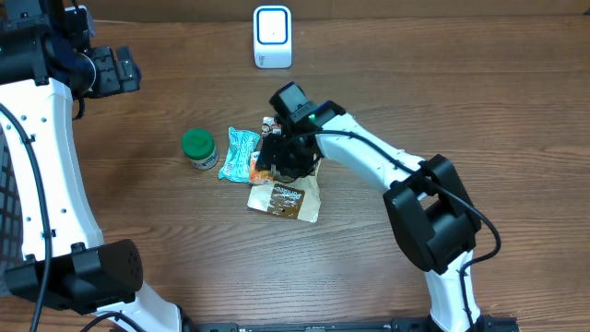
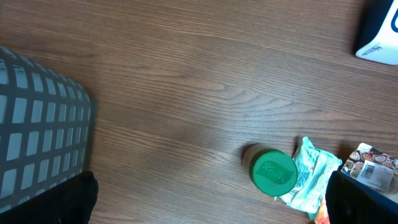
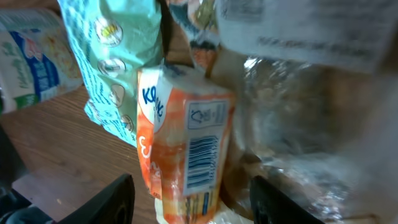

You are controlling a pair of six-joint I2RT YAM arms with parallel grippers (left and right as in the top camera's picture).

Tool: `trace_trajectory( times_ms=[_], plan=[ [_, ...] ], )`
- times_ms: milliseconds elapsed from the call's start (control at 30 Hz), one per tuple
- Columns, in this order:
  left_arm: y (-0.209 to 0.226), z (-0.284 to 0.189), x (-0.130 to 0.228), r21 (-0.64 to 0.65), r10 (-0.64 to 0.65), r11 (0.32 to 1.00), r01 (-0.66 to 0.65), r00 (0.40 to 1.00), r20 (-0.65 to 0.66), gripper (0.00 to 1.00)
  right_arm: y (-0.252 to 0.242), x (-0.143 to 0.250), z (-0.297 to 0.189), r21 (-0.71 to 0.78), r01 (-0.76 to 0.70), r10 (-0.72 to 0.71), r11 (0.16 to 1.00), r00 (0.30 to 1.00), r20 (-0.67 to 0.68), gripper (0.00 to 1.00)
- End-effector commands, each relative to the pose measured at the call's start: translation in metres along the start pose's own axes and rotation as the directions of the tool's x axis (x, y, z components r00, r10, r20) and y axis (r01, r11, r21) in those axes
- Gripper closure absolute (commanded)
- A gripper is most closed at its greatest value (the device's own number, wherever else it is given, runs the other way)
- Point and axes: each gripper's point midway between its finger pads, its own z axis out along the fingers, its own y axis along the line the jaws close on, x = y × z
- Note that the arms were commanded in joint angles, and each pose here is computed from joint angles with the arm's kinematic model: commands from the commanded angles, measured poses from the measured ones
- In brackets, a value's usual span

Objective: Scan the item barcode

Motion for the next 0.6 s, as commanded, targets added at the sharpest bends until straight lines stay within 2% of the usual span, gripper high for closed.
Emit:
trace_trajectory(
  times_ms=[0,133,267,300,333,367,567],
  plan=[
    [-0.002,0.005,0.001,0.009,0.028,1.000,-0.028,1.000,-0.012,0.00,-0.002,0.004,0.009,0.026,0.000,0.000,1.000,1.000,-0.001,0.48],
    [-0.002,0.005,0.001,0.009,0.028,1.000,-0.028,1.000,-0.012,0.00,-0.008,0.001,0.010,0.079,-0.018,0.015,0.997,0.999,0.038,0.55],
    [-0.002,0.005,0.001,0.009,0.028,1.000,-0.028,1.000,-0.012,0.01,-0.010,-0.001,0.010,0.092,-0.016,0.011,0.996,0.999,0.052,0.71],
    [-0.002,0.005,0.001,0.009,0.028,1.000,-0.028,1.000,-0.012,0.00,-0.010,-0.001,0.010,0.092,-0.016,0.011,0.996,0.999,0.054,0.76],
    [-0.002,0.005,0.001,0.009,0.028,1.000,-0.028,1.000,-0.012,0.00,-0.010,-0.001,0.010,0.093,-0.016,0.011,0.996,0.998,0.055,0.89],
    [-0.002,0.005,0.001,0.009,0.028,1.000,-0.028,1.000,-0.012,0.00,-0.009,-0.001,0.010,0.091,-0.016,0.011,0.996,0.999,0.051,0.94],
    [-0.002,0.005,0.001,0.009,0.028,1.000,-0.028,1.000,-0.012,0.01,0.007,-0.005,-0.020,0.077,0.063,-0.069,0.995,0.995,0.077,0.96]
  ],
)
